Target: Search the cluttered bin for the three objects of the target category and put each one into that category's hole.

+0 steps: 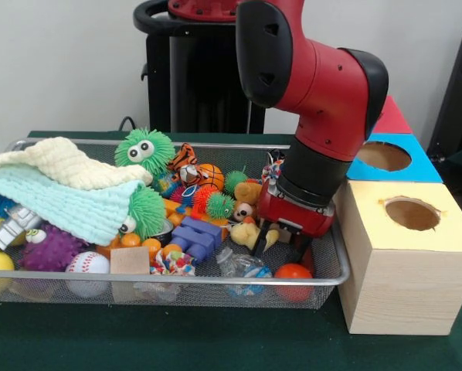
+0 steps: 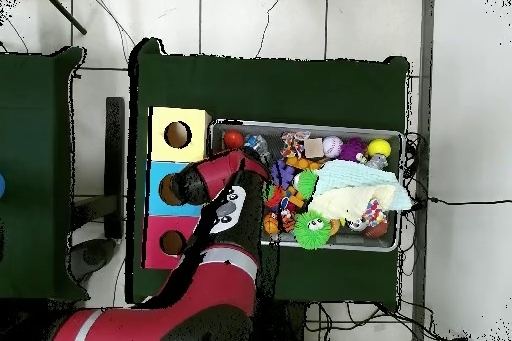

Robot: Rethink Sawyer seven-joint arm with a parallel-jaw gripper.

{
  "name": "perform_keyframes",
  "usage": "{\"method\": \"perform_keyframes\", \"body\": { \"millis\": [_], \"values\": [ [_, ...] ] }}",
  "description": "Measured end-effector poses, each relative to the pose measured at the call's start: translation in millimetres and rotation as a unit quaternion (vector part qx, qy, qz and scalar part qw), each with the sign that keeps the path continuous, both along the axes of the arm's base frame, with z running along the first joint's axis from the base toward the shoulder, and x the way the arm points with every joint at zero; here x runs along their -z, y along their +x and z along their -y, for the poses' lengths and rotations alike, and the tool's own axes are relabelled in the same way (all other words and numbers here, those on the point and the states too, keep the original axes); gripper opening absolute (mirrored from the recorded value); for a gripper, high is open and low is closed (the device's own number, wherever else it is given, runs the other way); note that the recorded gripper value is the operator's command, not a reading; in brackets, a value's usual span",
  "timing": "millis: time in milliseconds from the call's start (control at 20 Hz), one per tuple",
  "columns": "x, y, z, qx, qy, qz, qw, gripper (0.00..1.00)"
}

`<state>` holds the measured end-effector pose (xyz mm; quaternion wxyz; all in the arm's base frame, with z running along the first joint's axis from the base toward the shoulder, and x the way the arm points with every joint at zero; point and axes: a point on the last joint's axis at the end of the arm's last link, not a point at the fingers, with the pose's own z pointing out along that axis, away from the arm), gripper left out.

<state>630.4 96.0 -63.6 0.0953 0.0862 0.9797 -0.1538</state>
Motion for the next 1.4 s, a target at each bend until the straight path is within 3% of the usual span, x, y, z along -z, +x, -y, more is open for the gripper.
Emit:
{"method": "perform_keyframes", "body": {
  "millis": [300,1000,1400],
  "values": [
    [-1,4.3,4,0.022,0.019,-0.009,0.9995,1.0],
    [-20,9.4,-1,0.025,0.022,-0.007,0.9994,1.0],
    [-51,24.8,-10,0.037,0.059,0.013,0.9975,1.0]
  ]
}}
